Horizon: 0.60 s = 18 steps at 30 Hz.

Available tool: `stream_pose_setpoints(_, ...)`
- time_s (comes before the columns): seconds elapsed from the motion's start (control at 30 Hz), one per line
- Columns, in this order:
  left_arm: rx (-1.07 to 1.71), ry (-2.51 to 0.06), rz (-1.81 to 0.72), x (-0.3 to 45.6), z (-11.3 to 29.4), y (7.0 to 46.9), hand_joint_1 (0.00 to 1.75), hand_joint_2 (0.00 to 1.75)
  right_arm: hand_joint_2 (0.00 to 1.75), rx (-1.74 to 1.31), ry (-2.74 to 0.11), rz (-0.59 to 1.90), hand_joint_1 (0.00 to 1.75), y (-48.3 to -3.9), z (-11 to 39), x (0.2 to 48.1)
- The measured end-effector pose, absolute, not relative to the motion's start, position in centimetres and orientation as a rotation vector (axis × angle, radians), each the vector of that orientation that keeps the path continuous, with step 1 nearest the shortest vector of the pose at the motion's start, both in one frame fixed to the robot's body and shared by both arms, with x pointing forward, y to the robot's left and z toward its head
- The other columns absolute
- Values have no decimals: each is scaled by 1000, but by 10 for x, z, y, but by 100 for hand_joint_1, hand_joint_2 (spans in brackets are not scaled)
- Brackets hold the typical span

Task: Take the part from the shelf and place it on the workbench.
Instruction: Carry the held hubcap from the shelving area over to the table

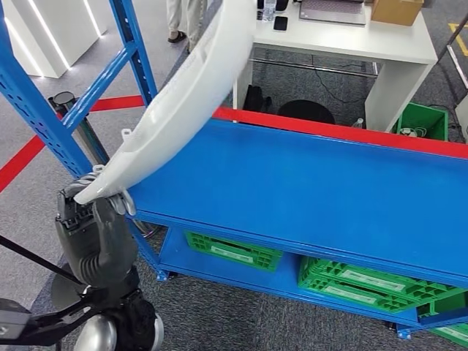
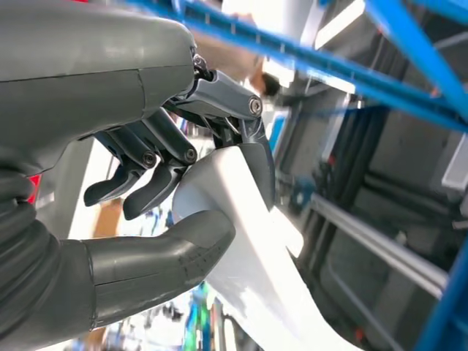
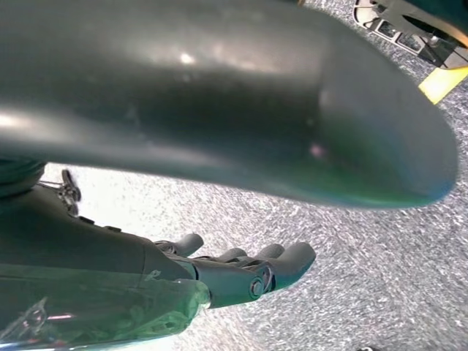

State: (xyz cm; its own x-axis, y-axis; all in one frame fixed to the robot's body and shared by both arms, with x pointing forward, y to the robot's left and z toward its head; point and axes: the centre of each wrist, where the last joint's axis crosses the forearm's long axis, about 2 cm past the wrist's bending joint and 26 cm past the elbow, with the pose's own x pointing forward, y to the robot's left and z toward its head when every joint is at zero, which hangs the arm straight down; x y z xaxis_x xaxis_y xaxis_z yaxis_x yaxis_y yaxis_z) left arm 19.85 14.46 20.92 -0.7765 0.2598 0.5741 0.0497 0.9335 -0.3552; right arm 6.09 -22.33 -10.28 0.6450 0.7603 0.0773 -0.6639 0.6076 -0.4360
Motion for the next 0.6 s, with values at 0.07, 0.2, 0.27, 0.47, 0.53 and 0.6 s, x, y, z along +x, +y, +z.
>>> stream_pose_setpoints(0.07, -188, -2434, 437, 199, 209, 145, 175, 175, 0, -391, -265, 830, 0, -224, -103, 60)
stream_pose_setpoints(0.2, -170, -2437, 442, 198, 210, 145, 175, 175, 0, -391, -263, 831, 0, -224, -103, 59)
stream_pose_setpoints(0.27, -164, -2446, 434, 198, 210, 146, 175, 175, 0, -391, -263, 831, 0, -224, -103, 59)
stream_pose_setpoints(0.47, -149, -2483, 420, 197, 216, 147, 175, 175, 0, -385, -260, 838, 0, -224, -103, 59)
stream_pose_setpoints(0.53, -172, -2489, 420, 196, 218, 148, 175, 175, 0, -380, -260, 842, 0, -223, -103, 60)
stream_pose_setpoints(0.6, -251, -2464, 425, 195, 216, 147, 175, 175, 0, -378, -262, 837, 0, -222, -103, 60)
